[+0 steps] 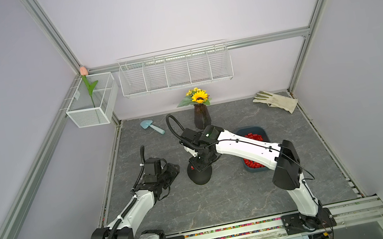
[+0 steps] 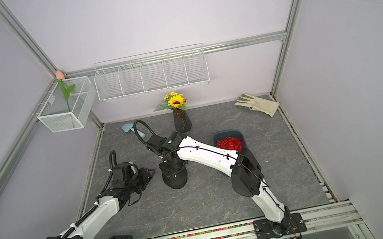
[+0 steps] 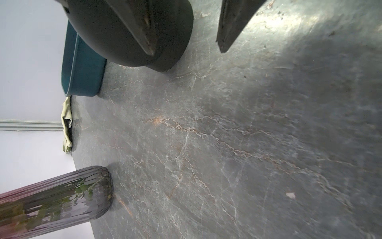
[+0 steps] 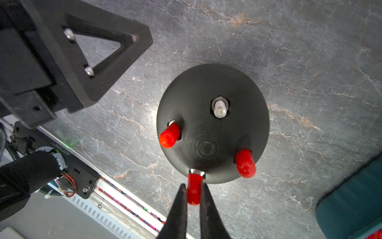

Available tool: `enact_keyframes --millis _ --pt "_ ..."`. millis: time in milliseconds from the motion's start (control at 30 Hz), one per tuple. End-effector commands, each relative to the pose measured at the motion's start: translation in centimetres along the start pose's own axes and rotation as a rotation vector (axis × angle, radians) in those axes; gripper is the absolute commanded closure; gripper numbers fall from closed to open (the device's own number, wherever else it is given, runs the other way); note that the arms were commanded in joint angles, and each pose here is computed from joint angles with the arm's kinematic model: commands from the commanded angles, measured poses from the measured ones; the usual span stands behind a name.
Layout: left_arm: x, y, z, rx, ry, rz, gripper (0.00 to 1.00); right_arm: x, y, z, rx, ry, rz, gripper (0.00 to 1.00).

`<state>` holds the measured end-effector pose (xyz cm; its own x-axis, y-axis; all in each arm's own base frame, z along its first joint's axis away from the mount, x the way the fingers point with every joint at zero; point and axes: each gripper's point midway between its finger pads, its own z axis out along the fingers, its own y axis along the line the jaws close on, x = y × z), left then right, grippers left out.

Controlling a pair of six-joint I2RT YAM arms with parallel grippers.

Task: Cover the protruding screws with screw protection sleeves
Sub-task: Attach the screw protection sleeve to the screw.

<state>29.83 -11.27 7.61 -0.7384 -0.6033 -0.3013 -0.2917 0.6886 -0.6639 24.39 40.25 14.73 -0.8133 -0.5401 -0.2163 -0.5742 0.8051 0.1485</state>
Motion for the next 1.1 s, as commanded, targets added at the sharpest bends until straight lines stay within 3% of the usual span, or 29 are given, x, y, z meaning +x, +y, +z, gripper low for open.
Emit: enact_keyframes --millis 0,333,567,1067 --pt "-0.26 -0.07 -0.36 0.005 -0.010 -0.008 0.49 0.63 0.07 1.30 -0.006 0.051 -0.010 0.86" --pt "-0.26 0.10 -0.43 0.001 -0.010 -0.010 0.49 0.55 -0.13 1.37 -0.007 0.054 -0.002 0.84" --pt "-0.26 0.08 -0.56 0.003 -0.014 -0.010 0.49 0.32 -0.28 0.90 0.000 0.034 0.003 0.72" --pt "-0.31 0.32 -0.68 -0.002 -0.020 -0.012 0.49 0.11 -0.34 0.62 0.005 0.022 0.005 0.70"
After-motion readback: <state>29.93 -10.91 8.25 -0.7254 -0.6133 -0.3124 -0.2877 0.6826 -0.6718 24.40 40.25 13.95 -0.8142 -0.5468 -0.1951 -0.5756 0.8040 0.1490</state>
